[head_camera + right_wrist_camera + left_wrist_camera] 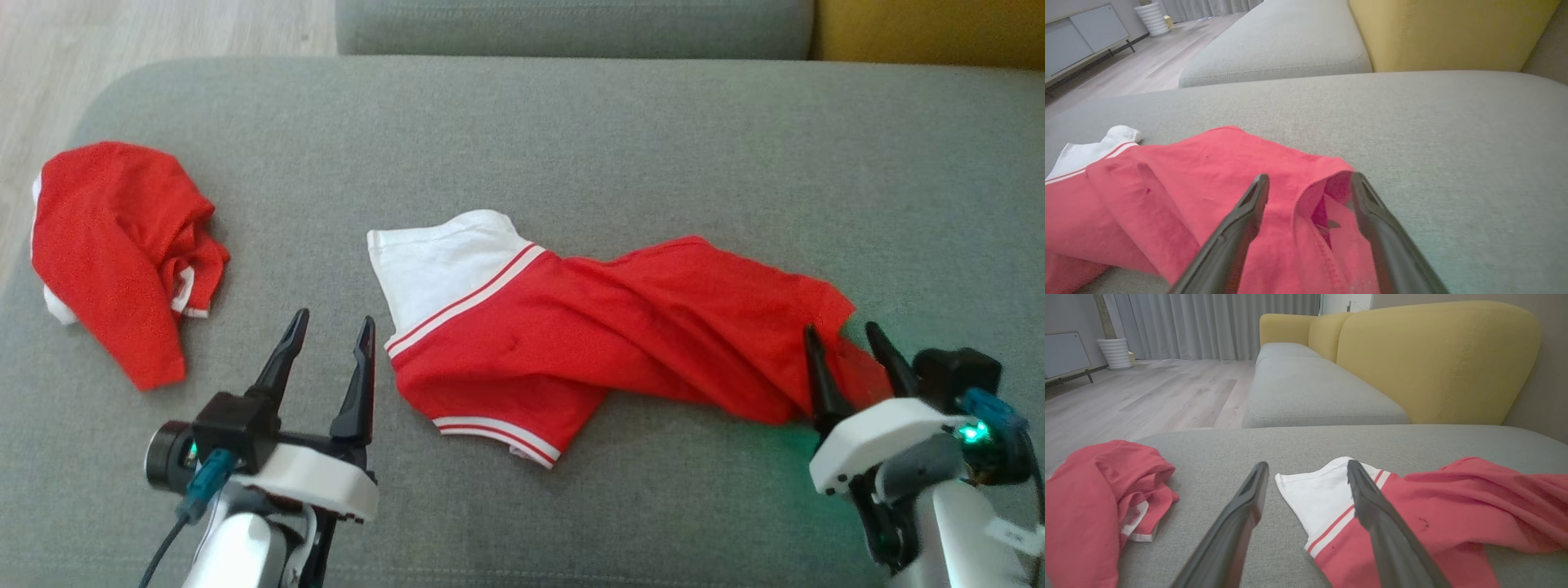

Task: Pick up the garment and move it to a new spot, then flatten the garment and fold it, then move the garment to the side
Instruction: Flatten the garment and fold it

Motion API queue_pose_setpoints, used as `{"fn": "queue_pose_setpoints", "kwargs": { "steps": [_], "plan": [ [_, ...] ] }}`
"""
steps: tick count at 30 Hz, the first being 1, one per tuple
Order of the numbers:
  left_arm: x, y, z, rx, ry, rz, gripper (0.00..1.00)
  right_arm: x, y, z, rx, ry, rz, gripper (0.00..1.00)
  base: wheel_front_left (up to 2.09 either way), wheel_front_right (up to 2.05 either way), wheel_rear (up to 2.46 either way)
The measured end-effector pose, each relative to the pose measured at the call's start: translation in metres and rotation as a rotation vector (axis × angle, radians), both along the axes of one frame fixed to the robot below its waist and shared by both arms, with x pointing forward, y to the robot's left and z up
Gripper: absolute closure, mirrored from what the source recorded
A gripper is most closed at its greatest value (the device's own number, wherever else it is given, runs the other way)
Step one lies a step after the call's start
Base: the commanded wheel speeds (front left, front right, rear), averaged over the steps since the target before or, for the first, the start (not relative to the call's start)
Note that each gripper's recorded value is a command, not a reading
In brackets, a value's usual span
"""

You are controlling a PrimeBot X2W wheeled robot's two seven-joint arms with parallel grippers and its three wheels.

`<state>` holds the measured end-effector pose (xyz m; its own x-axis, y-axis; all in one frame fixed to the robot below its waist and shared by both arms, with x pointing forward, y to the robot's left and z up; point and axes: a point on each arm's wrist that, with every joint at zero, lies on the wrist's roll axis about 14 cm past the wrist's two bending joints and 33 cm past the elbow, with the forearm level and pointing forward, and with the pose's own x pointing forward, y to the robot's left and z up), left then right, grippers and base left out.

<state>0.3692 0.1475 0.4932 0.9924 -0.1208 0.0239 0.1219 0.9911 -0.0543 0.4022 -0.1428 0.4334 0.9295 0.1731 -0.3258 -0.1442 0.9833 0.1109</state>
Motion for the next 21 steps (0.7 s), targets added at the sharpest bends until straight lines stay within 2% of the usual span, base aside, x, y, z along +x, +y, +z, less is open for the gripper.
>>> {"fn": "queue_pose_setpoints", "kwargs": {
  "steps": [1, 2, 3, 4, 8, 16, 18, 21],
  "plan": [
    [0.001, 0.0, 0.0, 0.001, 0.001, 0.001, 0.0, 0.002, 0.002, -0.005, -0.001, 0.016, 0.005, 0.0, 0.0, 0.0, 0.0],
    [0.002, 0.001, -0.001, 0.001, 0.004, 0.002, 0.0, 0.004, 0.003, -0.01, 0.0, 0.033, 0.008, 0.15, 0.0, 0.0, 0.0],
    [0.003, 0.001, -0.003, 0.001, 0.008, 0.003, 0.0, 0.004, 0.004, -0.016, -0.002, 0.061, 0.01, 0.73, 0.0, 0.0, 0.0],
    [0.003, 0.001, -0.005, 0.001, 0.014, 0.004, 0.0, 0.005, 0.005, -0.02, 0.001, 0.076, 0.01, 1.0, 0.0, 0.0, 0.0],
    [0.005, 0.001, -0.011, 0.001, 0.034, 0.005, 0.0, 0.012, 0.006, -0.024, 0.008, 0.088, 0.01, 1.0, 0.0, 0.0, 0.0],
    [0.012, -0.003, -0.012, 0.0, 0.034, -0.008, 0.0, 0.044, 0.023, 0.046, 0.066, -0.187, 0.041, 1.0, 0.0, 0.0, 0.0],
    [0.012, -0.003, -0.013, -0.001, 0.035, -0.009, 0.0, 0.035, 0.03, 0.041, 0.086, -0.167, 0.063, 1.0, 0.0, 0.0, 0.0],
    [0.012, -0.004, -0.012, -0.003, 0.034, -0.01, 0.0, 0.0, 0.04, 0.007, 0.117, -0.028, 0.091, 1.0, 0.0, 0.0, 0.0]
  ]
}}
